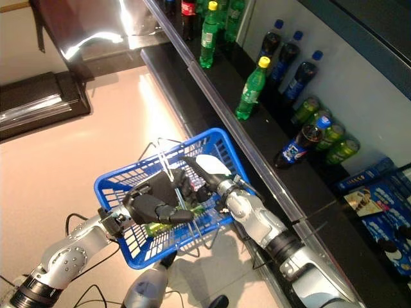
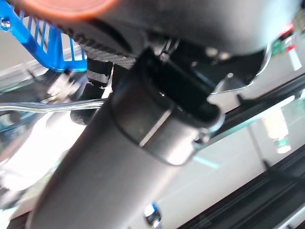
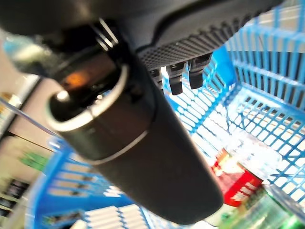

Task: Pick up the drink and place into the basket.

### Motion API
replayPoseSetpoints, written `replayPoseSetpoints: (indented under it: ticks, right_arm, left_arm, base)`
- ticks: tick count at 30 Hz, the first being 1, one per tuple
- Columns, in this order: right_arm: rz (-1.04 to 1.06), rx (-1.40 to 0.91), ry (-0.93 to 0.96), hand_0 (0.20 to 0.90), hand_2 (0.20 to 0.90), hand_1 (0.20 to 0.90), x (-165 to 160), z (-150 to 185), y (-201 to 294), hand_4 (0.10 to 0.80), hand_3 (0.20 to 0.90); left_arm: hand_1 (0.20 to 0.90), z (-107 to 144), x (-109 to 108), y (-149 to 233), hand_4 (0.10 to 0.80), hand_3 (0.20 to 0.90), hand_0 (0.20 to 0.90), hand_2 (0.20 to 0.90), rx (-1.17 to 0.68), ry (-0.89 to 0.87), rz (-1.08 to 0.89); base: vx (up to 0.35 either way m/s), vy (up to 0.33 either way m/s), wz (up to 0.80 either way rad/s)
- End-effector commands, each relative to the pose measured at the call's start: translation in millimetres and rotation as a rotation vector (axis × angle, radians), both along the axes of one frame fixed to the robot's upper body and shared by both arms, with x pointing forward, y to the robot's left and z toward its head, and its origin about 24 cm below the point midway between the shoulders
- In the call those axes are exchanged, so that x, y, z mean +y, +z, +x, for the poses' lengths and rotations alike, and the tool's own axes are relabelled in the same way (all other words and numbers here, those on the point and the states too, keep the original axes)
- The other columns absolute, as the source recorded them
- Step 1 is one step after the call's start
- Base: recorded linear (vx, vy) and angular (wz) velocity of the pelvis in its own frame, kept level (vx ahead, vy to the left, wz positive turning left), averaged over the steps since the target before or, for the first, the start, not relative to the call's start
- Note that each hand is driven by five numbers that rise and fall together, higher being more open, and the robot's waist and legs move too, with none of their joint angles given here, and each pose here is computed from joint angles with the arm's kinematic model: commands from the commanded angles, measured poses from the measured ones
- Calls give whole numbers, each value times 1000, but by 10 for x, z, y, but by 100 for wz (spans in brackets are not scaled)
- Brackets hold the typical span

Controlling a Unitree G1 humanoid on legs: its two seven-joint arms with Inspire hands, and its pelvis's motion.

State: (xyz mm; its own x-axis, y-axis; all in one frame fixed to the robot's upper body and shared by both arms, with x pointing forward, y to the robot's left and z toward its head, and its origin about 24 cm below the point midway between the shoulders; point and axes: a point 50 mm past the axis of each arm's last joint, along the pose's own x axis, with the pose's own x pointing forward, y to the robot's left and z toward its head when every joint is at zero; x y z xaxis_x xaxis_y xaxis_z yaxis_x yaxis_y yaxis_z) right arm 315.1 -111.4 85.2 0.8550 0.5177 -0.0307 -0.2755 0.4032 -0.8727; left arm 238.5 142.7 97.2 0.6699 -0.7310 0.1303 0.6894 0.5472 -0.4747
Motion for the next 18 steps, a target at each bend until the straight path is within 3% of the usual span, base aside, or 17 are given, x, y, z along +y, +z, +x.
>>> replayPoseSetpoints:
  ticks: [1,18]
  right_arm:
    - [108,-78,27,900,900,900,-52,-88,123,800,900]
    - [506,48,-208,900,900,900,-471,-437,-221,800,900]
  left_arm:
    - [300,-107,-98,959,100,200,300,300,-563,-4,-443]
    - [300,-44,562,656,100,200,300,300,-486,479,-303]
  base:
    - [0,0,0]
    - [-7,14,-16]
